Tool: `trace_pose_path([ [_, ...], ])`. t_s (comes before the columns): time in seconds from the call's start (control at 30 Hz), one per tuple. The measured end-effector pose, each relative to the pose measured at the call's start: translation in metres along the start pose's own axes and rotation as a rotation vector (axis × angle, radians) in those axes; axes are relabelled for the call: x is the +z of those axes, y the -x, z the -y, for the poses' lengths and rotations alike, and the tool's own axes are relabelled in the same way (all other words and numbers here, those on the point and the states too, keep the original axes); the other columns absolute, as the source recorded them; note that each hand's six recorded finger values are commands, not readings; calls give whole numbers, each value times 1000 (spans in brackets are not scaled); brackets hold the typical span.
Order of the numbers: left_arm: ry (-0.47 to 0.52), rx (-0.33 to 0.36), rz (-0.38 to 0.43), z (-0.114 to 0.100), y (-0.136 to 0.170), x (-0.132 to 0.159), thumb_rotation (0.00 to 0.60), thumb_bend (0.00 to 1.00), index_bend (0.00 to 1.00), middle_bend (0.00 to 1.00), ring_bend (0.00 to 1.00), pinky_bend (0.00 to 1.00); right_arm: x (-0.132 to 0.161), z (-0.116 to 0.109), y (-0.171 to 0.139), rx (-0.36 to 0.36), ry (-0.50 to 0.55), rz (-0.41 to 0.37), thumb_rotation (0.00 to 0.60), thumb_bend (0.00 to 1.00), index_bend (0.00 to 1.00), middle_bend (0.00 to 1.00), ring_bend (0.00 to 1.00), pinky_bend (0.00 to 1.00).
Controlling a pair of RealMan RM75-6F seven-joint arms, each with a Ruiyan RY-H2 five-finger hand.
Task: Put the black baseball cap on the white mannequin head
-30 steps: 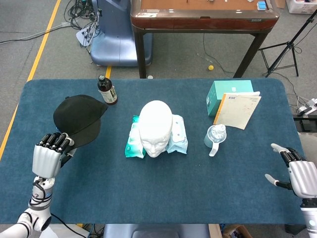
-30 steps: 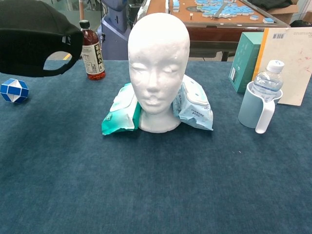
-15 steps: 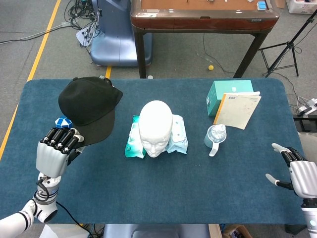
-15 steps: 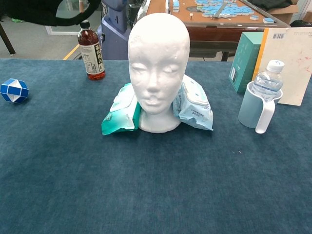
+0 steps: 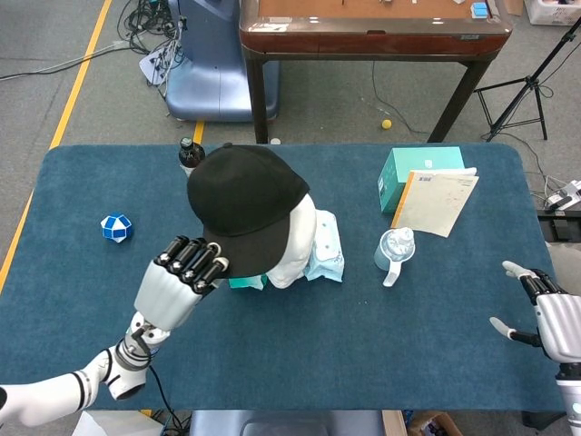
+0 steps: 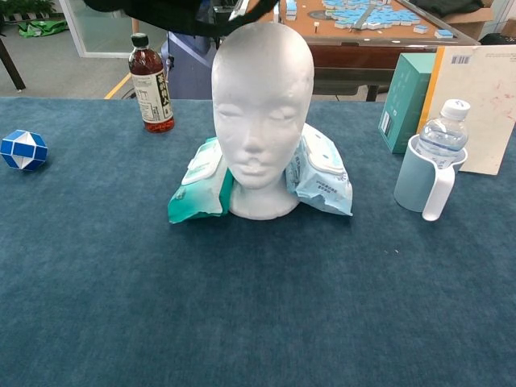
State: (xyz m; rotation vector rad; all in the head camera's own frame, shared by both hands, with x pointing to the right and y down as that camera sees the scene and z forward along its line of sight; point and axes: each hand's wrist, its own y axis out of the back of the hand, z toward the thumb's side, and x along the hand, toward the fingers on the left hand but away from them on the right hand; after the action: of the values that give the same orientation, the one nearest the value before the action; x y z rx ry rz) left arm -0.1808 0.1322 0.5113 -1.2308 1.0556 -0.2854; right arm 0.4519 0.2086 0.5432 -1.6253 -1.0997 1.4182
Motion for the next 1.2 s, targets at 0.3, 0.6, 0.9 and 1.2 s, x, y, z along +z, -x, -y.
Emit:
trace_pose_path([
  [0.3, 63, -25, 48, 28, -10, 50, 600, 401, 869, 641, 539, 618, -7, -5, 1, -10, 21, 13, 600, 31, 201, 304, 224, 476],
  [0.6, 77, -51, 110, 47, -8, 86, 600, 401, 869, 641, 540, 618, -9, -6, 2, -7, 26, 22, 600, 31, 200, 305, 224, 476],
  [0.9, 46, -110, 89, 70, 2, 84, 600, 401, 856, 641, 540, 618, -11, -7, 2, -7, 30, 26, 600, 30, 200, 304, 224, 476],
  [1.2, 37, -134, 75, 75, 13, 78, 600, 401, 849, 640, 540, 618, -10, -5, 3, 0, 17, 24, 600, 31, 201, 304, 224, 476],
])
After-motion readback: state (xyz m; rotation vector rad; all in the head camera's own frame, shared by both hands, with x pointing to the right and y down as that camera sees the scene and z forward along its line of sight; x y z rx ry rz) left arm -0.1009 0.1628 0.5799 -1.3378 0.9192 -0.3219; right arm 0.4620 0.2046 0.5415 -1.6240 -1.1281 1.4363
